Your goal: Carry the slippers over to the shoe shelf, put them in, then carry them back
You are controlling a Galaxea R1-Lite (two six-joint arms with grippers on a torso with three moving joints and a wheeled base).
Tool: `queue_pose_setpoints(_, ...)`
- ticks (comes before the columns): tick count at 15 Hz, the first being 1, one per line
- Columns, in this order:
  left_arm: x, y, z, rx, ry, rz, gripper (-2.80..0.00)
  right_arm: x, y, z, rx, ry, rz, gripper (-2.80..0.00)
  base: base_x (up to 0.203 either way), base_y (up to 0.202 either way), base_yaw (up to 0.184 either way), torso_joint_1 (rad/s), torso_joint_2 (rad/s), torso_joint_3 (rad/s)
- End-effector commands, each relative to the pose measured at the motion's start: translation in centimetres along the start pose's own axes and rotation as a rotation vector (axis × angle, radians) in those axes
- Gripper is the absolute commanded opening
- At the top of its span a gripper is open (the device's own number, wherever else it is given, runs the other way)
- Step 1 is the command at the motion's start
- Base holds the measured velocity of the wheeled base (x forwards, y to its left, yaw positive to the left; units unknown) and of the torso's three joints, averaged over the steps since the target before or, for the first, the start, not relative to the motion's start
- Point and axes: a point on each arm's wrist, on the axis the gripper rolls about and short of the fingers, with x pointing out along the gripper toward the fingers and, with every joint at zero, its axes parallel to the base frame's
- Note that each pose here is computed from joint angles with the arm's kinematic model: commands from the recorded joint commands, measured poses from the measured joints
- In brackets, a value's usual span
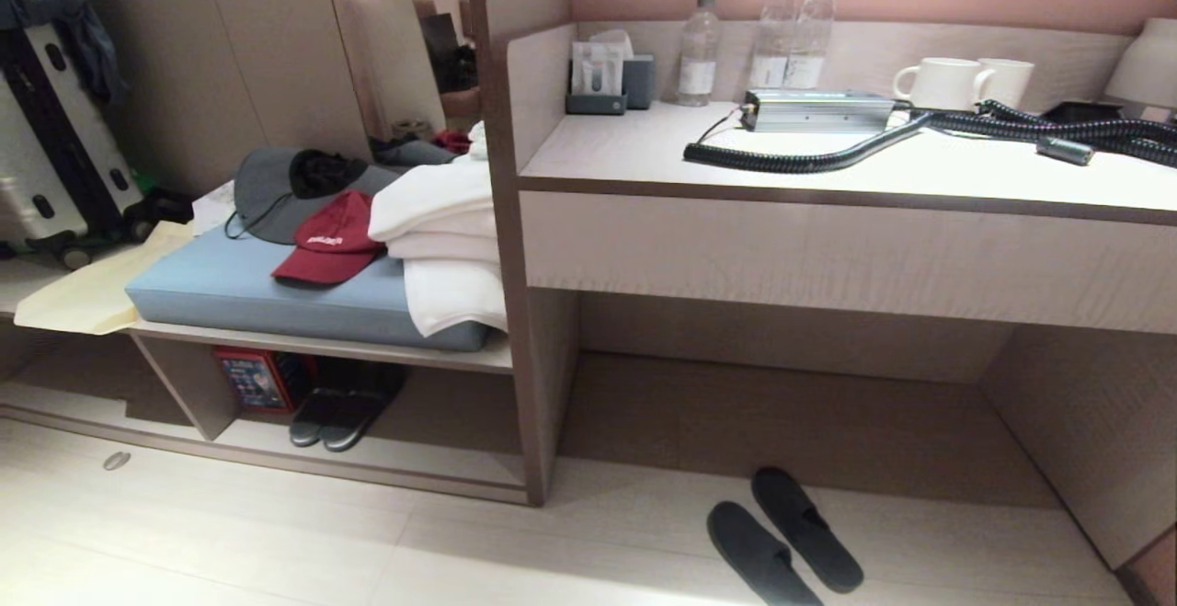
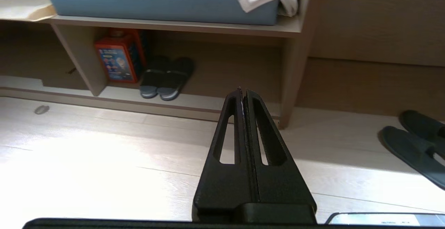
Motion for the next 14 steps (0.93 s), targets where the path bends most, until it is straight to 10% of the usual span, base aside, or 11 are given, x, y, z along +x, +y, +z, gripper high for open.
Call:
queue_pose_setpoints(1, 0.01, 0.0, -0.04, 0.0, 0.002, -0.001, -2.8, -0.02, 0.0, -0.01, -0.001, -0.003, 0.001, -2.8, 0.0, 0.192, -0.003, 0.002, 0.0, 0.006)
queue_pose_setpoints(14, 0.01, 0.0, -0.03, 0.001, 0.0, -0.001, -2.8, -0.02, 0.0, -0.01, -0.001, -0.003, 0.001, -2.8, 0.0, 0.196, -0.002, 0.002, 0.0, 0.004)
